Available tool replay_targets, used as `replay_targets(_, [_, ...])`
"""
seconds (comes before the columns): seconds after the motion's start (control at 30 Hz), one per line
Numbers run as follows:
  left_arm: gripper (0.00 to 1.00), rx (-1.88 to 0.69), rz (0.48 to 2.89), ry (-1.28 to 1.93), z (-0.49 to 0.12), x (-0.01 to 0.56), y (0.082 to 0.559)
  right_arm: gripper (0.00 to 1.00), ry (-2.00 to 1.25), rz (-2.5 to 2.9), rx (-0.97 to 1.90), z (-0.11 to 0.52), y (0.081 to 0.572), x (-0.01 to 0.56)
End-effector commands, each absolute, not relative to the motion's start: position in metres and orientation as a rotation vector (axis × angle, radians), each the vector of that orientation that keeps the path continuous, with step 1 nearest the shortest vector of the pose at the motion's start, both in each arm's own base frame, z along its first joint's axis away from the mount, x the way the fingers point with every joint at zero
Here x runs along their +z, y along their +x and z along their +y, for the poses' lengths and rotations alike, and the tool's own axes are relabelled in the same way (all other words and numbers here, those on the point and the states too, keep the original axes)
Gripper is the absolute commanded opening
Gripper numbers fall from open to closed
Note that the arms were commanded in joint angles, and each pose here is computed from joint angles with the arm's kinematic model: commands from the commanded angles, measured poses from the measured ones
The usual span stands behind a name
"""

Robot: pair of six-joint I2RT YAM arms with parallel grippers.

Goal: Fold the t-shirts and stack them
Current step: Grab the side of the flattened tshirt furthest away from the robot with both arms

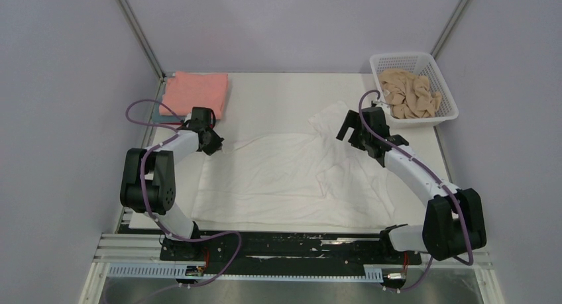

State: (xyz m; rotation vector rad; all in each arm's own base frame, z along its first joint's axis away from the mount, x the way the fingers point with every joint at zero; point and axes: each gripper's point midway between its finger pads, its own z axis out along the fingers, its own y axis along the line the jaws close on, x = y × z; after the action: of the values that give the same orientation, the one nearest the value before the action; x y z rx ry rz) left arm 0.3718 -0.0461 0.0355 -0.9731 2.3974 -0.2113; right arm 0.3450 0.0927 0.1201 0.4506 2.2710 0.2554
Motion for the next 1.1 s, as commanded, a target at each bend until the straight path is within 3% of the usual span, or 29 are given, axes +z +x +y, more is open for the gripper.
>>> replay_targets(0.0, [0.0, -0.181, 2.339, -0.968, -0.036, 0.048, 0.369, 1.0, 0.416, 2.178, 0.211, 0.092, 0.388, 0.15])
replay_targets(0.47, [0.02, -0.143, 2.361, -0.954, -0.031, 0.047, 0.353, 1.0, 0.287, 2.192, 0.02, 0.105, 0.547, 0.12])
replay_targets(0.5, [0.09, -0.15, 2.371, -0.953, -0.033, 0.047, 0.354, 1.0, 0.279, 2.192, 0.012, 0.106, 0.555, 0.117])
replay_targets(0.53, [0.27, -0.149, 2.382, -0.953, -0.033, 0.045, 0.354, 1.0, 0.281, 2.192, 0.002, 0.104, 0.563, 0.114])
replay_targets(0.6, [0.45, -0.165, 2.393, -0.955, -0.037, 0.044, 0.356, 1.0, 0.287, 2.194, -0.016, 0.1, 0.576, 0.104])
replay_targets(0.7, [0.55, -0.173, 2.409, -0.97, -0.039, 0.039, 0.356, 1.0, 0.292, 2.184, -0.048, 0.094, 0.592, 0.096])
replay_targets(0.93, [0.53, -0.153, 2.44, -0.998, -0.04, 0.029, 0.363, 1.0, 0.227, 2.206, -0.074, 0.095, 0.616, 0.067])
replay_targets(0.97, [0.5, -0.142, 2.452, -1.001, -0.04, 0.027, 0.362, 1.0, 0.215, 2.215, -0.066, 0.097, 0.618, 0.061])
replay_targets(1.07, [0.24, -0.103, 2.456, -1.005, -0.035, 0.027, 0.363, 0.97, 0.19, 2.245, -0.04, 0.103, 0.621, 0.041])
